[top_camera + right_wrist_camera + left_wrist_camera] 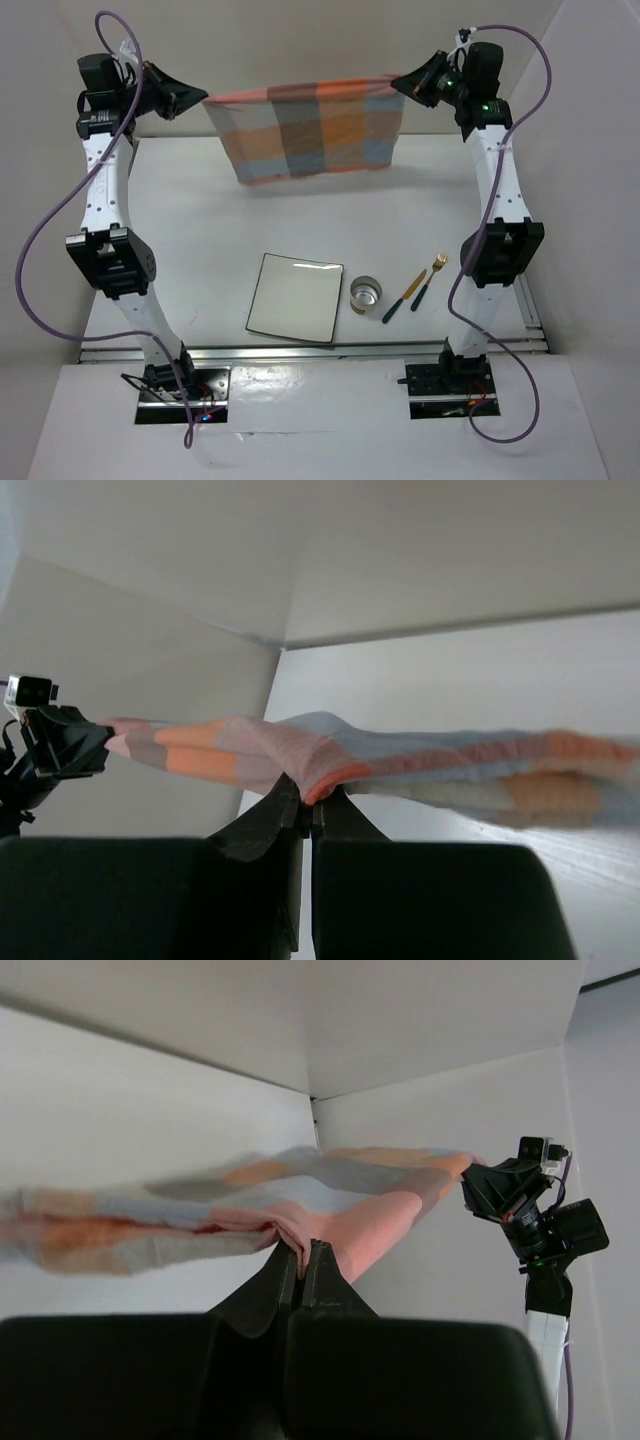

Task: Set the dinner table for one person

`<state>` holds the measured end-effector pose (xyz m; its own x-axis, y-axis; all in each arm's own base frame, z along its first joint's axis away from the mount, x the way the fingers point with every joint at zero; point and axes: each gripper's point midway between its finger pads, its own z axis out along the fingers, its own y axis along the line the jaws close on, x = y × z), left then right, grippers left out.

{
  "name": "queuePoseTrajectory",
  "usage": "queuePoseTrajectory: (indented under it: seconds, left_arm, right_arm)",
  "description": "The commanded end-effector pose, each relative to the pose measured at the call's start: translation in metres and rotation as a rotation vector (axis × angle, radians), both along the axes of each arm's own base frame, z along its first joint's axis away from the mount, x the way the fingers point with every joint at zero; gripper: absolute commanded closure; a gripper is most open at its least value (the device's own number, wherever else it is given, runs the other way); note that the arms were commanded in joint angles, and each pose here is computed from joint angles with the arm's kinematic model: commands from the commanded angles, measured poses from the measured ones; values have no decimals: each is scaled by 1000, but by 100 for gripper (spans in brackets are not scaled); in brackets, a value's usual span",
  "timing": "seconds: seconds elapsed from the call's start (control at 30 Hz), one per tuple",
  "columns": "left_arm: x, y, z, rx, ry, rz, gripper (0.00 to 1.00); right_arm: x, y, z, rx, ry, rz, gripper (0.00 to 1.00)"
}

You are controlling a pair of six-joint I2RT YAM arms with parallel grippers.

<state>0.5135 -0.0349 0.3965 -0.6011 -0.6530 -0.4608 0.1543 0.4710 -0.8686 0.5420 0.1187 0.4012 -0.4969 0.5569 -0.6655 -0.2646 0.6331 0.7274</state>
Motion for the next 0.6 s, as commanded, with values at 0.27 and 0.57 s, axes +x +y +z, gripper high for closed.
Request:
queuePoseTrajectory:
  seconds: [0.27, 0.57]
  left_arm:
    - [-7, 18, -52, 47, 16, 79, 100]
    - [-98, 1, -241, 52, 456, 81, 100]
  right_arm:
    - [-10, -41, -63, -4, 56, -83, 100]
    - [-103, -22, -236, -59, 444, -6, 96]
